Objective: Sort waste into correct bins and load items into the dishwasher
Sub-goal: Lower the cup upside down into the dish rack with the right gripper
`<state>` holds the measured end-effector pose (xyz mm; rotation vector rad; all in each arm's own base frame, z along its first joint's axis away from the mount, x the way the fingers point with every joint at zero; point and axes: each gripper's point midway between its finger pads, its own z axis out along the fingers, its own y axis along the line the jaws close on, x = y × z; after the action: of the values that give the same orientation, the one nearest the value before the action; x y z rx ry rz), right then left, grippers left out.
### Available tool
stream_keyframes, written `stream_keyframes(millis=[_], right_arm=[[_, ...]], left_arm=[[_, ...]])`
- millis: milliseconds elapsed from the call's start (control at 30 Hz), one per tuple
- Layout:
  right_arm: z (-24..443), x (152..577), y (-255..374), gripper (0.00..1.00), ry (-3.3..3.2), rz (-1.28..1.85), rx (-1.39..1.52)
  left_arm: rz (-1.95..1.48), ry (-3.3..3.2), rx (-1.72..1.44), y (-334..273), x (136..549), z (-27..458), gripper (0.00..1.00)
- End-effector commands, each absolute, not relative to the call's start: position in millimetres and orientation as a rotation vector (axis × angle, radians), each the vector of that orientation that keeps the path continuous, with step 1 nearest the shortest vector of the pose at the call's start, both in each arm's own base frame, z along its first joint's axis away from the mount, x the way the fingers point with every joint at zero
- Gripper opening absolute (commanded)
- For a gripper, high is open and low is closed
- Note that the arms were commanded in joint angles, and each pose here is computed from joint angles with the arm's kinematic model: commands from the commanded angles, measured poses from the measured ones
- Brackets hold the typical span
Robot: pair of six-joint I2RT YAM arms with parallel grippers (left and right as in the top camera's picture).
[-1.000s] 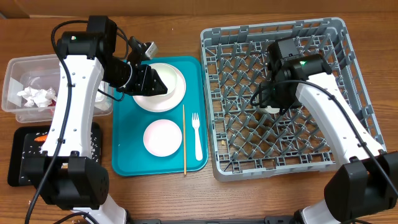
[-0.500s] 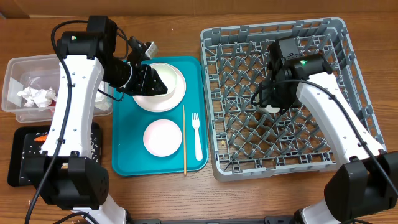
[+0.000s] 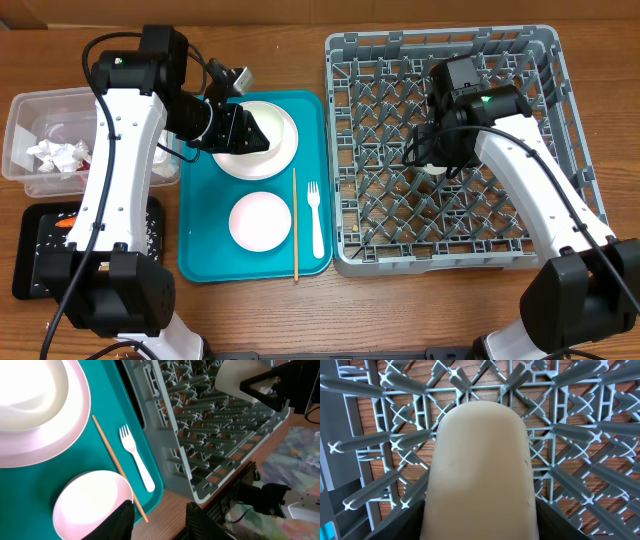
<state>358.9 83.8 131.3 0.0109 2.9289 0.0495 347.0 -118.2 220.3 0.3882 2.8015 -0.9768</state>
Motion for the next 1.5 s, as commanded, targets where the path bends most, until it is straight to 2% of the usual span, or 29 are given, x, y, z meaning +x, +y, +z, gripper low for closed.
stream_keyframes(millis=[0, 300, 900, 933, 1067, 1167, 1300, 1467], right_arm=[[125, 368, 98, 0.16, 2.934, 0.136, -0.043], [148, 369, 99, 0.16, 2.927, 0.137, -0.043], [134, 357, 96, 0.17, 2.981, 0.122, -0.043], [133, 356, 96, 0.18, 2.983, 0.122, -0.043], [132, 358, 96, 0.36, 2.975, 0.125, -0.042], [132, 358, 96, 0.64, 2.977, 0.124, -0.041], [132, 358, 96, 0.87, 2.976, 0.124, -0.041], [133, 358, 96, 0.93, 2.974, 0.125, -0.041]], left_arm=[[-0.968, 2.806, 0.371, -116, 348, 220, 0.36], [-0.969, 2.807, 0.371, -116, 348, 220, 0.36], [-0.972, 2.814, 0.368, -116, 347, 220, 0.36], [-0.972, 2.814, 0.368, -116, 347, 220, 0.36], [-0.972, 2.814, 0.368, -116, 347, 220, 0.38], [-0.973, 2.817, 0.367, -116, 346, 220, 0.44], [-0.977, 2.824, 0.363, -116, 344, 220, 0.46], [-0.991, 2.827, 0.361, -117, 342, 220, 0.49]])
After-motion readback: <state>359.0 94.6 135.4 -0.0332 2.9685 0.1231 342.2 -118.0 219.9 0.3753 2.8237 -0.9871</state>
